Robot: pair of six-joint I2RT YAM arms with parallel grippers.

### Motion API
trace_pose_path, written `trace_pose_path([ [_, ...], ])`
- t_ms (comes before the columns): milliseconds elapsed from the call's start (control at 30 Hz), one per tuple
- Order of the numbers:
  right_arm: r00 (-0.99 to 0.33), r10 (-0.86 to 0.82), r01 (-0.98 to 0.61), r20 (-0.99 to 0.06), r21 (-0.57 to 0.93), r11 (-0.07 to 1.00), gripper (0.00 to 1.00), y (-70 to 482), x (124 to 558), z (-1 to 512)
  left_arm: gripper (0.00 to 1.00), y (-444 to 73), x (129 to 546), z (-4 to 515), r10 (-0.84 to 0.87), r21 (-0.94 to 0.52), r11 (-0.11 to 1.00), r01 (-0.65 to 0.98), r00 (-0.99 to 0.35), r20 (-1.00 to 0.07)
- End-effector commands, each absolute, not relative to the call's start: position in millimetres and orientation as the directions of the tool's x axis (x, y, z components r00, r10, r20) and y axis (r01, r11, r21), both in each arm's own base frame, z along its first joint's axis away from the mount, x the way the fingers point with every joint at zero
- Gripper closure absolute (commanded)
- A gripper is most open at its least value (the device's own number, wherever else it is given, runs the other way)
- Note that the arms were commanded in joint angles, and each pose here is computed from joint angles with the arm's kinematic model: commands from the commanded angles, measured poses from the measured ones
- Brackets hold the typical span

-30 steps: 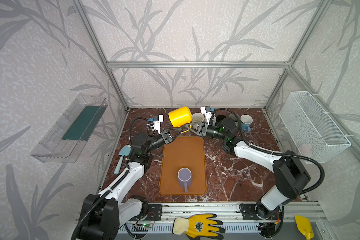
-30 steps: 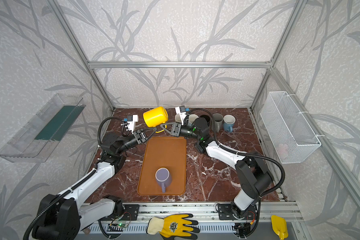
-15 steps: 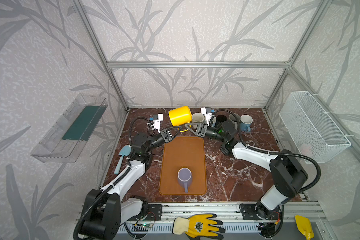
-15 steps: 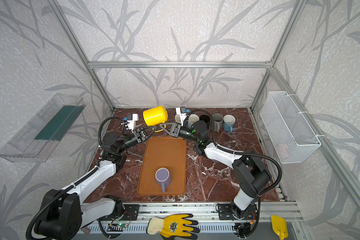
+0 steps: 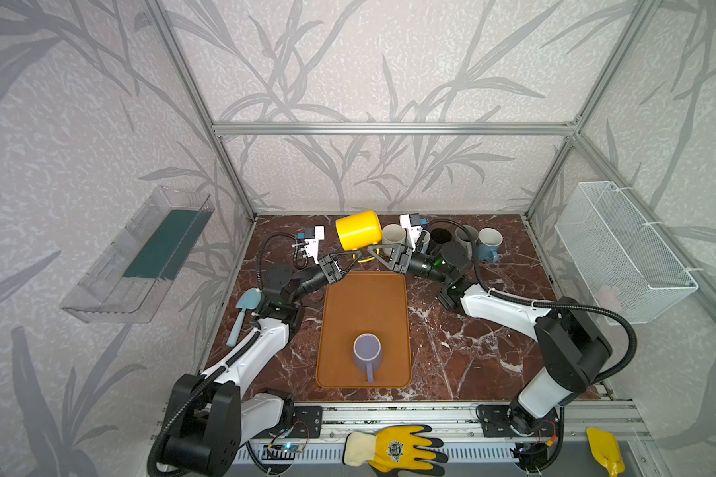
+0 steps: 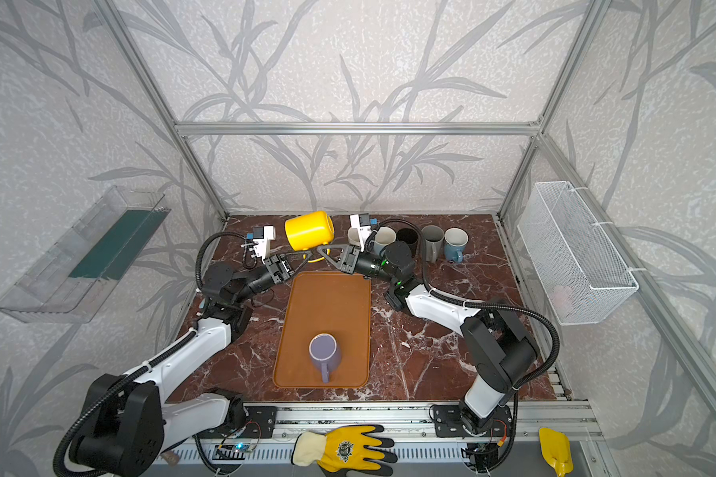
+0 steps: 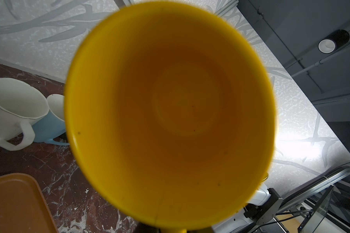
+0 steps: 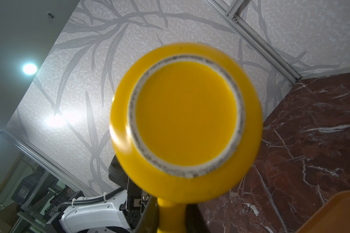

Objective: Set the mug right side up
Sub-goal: 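Close the left gripper on the yellow mug's handle while the right gripper holds it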

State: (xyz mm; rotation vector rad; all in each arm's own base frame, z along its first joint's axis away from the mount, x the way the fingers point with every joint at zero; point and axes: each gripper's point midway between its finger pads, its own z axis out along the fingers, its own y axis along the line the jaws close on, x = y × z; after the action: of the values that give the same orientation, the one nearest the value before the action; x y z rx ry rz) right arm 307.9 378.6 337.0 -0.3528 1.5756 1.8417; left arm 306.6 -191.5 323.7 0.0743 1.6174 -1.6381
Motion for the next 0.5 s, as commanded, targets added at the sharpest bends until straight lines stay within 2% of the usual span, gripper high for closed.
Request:
trace_pose_path([
  [0, -0.666, 0.339, -0.726, -0.664, 0.682, -0.091, 1.00, 379.2, 294.6, 356.6, 0.86, -190.2, 300.6, 344.7, -0.494, -0.773, 0.126, 0.622, -0.636, -0.593],
  [100, -0.670, 0.331, -0.724, -0.665, 0.683, -0.094, 0.97, 380.9, 294.0, 354.8, 0.99, -189.8, 300.0, 345.9, -0.497, -0.770, 0.126, 0.625, -0.632, -0.594],
  [133, -0.672, 0.330, -0.722, -0.663, 0.685, -0.094, 0.94, 381.2, 294.2, 353.7, 1.00, -189.6, 299.9, 346.6, -0.499, -0.770, 0.126, 0.626, -0.631, -0.594],
  [300, -0.671, 0.327, -0.723, -0.665, 0.686, -0.087, 0.76, 381.1, 293.9, 351.7, 1.00, -189.2, 298.6, 348.3, -0.501, -0.767, 0.125, 0.630, -0.627, -0.597],
  [467, -0.667, 0.321, -0.723, -0.672, 0.688, -0.063, 0.64, 380.4, 294.5, 347.1, 1.00, -188.6, 295.5, 349.1, -0.501, -0.761, 0.128, 0.636, -0.621, -0.603],
])
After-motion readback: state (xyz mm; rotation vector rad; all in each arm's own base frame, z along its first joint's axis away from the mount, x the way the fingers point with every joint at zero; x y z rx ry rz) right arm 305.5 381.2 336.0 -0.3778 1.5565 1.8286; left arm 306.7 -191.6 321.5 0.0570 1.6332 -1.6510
